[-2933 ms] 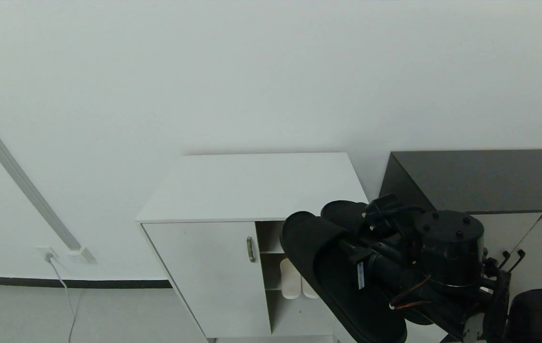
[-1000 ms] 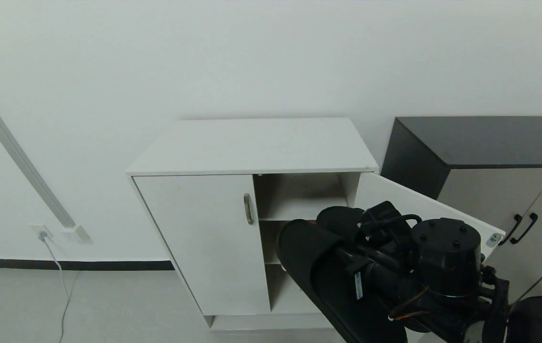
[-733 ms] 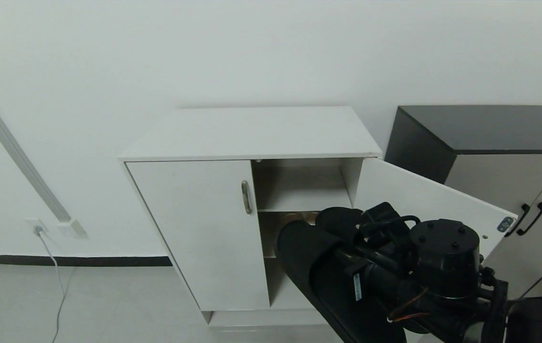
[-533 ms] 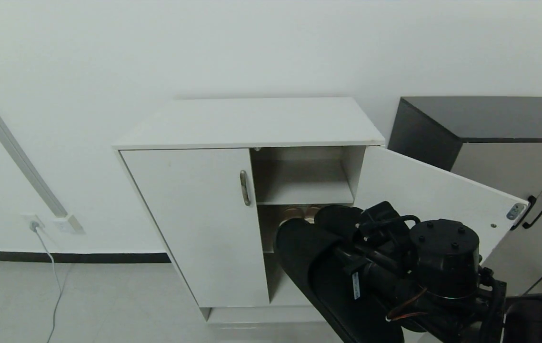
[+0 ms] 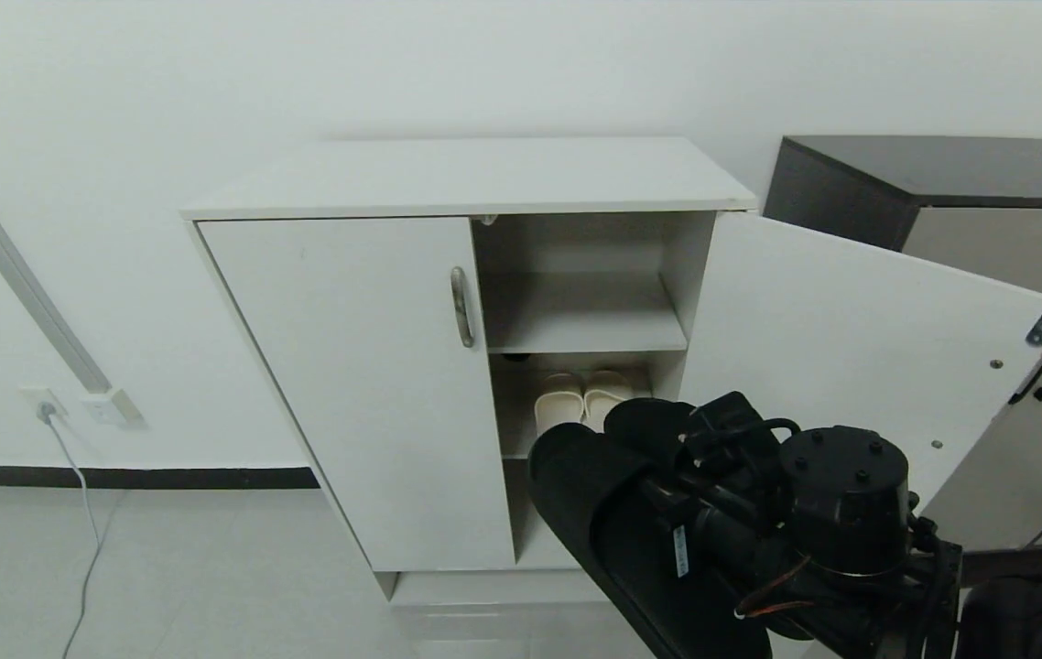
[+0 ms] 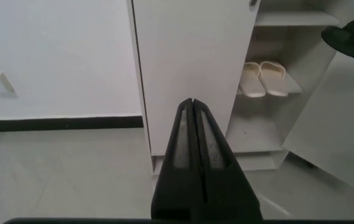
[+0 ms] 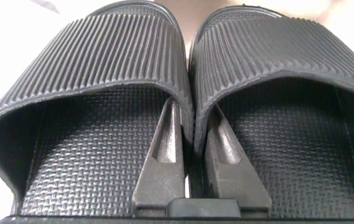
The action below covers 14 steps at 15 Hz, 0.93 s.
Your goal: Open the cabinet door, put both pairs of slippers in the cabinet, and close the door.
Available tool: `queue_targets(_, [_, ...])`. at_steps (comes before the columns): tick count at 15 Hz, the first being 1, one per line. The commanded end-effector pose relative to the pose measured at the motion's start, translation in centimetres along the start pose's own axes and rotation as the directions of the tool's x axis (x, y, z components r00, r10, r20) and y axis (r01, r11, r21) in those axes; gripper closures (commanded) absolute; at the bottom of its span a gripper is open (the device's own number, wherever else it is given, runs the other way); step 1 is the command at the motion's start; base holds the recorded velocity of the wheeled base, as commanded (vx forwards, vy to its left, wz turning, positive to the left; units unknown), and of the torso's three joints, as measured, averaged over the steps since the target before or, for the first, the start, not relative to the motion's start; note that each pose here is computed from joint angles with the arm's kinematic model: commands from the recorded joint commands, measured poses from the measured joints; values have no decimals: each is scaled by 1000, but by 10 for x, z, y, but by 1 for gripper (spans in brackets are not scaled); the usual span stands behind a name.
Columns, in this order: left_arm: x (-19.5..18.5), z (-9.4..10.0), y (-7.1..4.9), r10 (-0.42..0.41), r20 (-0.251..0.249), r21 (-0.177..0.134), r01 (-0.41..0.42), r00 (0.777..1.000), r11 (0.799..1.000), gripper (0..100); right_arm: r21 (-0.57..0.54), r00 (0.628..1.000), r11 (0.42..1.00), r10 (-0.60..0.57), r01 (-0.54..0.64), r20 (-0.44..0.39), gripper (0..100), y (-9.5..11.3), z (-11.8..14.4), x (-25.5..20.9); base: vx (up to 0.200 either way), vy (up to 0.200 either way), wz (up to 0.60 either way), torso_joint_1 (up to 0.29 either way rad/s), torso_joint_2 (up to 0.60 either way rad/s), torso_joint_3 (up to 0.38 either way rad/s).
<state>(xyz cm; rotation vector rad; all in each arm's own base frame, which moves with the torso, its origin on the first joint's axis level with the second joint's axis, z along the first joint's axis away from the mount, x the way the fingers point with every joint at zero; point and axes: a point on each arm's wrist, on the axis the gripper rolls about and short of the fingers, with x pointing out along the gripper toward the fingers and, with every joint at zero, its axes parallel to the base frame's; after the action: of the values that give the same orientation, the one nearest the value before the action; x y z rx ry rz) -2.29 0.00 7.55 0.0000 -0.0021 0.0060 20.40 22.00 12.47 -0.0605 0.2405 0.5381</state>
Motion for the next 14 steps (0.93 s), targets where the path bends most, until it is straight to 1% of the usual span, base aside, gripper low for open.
queue_targets(1, [0, 0, 0, 0, -1, 0, 0, 1000, 1000, 100, -2, 1000, 1000, -2, 2, -7, 100, 0, -2, 0, 0, 0, 0, -119, 452, 339])
queue_targets(5, [0, 0, 0, 0, -2, 0, 0, 1000, 1000, 100, -2, 1000, 1000, 2, -2, -12, 100, 0, -3, 1, 0, 0, 0, -88, 450, 367])
queue_targets(9, [0, 0, 0, 0, -1, 0, 0, 1000, 1000, 100, -6, 1000, 1000, -3, 3, -19, 100, 1, -8, 5, 0, 0, 0, -24, 434, 404])
queue_targets(11, [0, 0, 0, 0, -1, 0, 0, 1000, 1000, 100, -3, 1000, 1000, -3, 2, -10, 100, 1, -8, 6, 0, 0, 0, 5, 188, 181])
queue_targets(14, [0, 0, 0, 0, -1, 0, 0, 1000, 1000, 100, -6, 1000, 1000, -3, 3, -19, 100, 1, -11, 8, 0, 0, 0, -2, 44, 31])
